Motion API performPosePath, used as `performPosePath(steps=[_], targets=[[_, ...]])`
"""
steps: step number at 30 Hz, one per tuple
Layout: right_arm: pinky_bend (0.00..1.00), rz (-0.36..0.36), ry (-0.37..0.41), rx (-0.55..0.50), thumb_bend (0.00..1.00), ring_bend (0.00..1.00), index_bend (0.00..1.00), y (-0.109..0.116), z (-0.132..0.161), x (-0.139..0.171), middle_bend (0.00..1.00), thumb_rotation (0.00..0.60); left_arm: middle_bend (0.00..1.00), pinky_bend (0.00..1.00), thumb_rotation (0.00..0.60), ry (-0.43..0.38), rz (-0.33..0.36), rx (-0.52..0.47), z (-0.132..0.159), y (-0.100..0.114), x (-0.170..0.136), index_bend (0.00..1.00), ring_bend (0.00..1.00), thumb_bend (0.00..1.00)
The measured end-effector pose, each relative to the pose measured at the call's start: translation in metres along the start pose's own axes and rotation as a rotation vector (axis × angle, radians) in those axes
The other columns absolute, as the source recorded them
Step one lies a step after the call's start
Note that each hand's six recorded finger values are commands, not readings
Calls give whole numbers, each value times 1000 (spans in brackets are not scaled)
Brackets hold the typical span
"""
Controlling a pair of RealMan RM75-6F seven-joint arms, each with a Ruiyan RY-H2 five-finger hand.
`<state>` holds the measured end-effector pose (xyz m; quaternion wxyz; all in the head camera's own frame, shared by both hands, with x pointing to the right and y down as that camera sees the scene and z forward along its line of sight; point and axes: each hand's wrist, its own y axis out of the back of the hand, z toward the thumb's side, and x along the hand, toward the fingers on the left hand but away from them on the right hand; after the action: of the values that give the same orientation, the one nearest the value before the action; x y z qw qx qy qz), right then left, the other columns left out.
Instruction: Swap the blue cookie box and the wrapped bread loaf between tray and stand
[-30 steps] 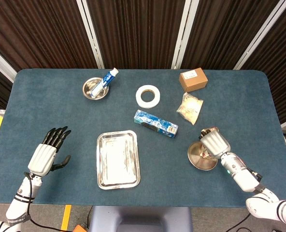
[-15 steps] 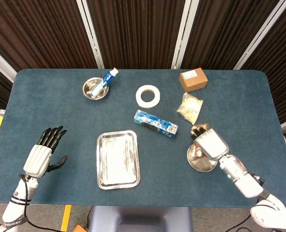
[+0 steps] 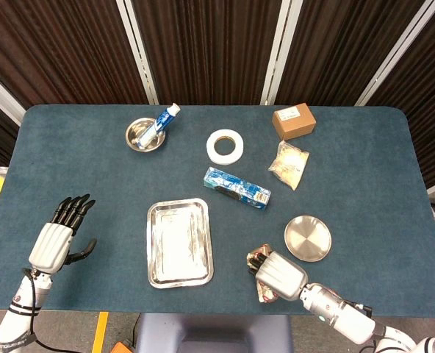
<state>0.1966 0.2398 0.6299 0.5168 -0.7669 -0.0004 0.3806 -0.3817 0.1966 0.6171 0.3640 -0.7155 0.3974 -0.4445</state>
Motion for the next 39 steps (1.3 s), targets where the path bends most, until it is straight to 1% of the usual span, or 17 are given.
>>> performPosePath(steps=[1,3,5,7,8,10,11,14,17,20,22,26,29,32,35,39], targets=[[417,4,4,-16,211,210,70,-1,2,-1,240,600,0,0,600,3,1,-3,-1,0,0,0,0,361],[381,10,15,-59,206,160,12,-3,5,-2,183,600,0,0,600,7,2,-8,-4,1,-1,0,0,361],[337,18,26,-92,183,110,0,-5,9,-4,121,600,0,0,600,7,1,-8,-6,1,-1,0,0,361],[248,40,38,-113,134,32,0,-8,11,-4,33,600,0,0,600,7,1,-7,-7,2,-2,0,0,361],[218,51,42,-120,118,15,0,-10,12,-4,15,600,0,0,600,6,0,-7,-7,2,-2,0,0,361],[142,65,44,-142,80,0,0,-9,11,-1,0,600,0,0,600,7,-1,-8,-7,2,-1,0,0,361],[124,66,42,-154,71,0,0,-7,10,0,0,600,0,0,600,9,-3,-11,-8,2,-1,0,0,362],[104,60,26,-195,66,0,0,-2,4,5,0,600,0,0,600,10,-6,-19,-8,1,2,0,0,362],[80,31,-3,-230,65,0,0,3,-6,8,0,600,0,0,600,6,-9,-18,-7,-1,4,0,0,362],[71,-21,-51,-248,66,0,0,10,-21,6,0,600,0,0,600,9,-11,-18,-7,-2,4,0,0,363],[70,-57,-87,-265,66,0,0,15,-31,0,0,600,0,0,600,11,-12,-21,-7,-3,3,0,0,362],[66,-86,-155,-306,65,0,0,23,-50,-18,0,600,0,0,600,14,-9,-16,-10,-4,-1,0,0,362],[66,-98,-218,-326,65,0,0,31,-67,-39,0,600,0,0,600,17,-9,-10,-13,-4,-4,0,0,362],[65,-96,-287,-352,66,0,0,37,-83,-63,0,600,0,0,600,24,-7,-3,-19,-4,-5,0,0,362],[65,-79,-357,-377,66,0,0,40,-95,-90,0,600,0,0,600,39,-4,-3,-26,-3,-6,0,0,361],[66,-26,-448,-377,66,0,0,38,-105,-134,0,600,0,0,600,57,-4,0,-35,-1,-6,0,0,362]])
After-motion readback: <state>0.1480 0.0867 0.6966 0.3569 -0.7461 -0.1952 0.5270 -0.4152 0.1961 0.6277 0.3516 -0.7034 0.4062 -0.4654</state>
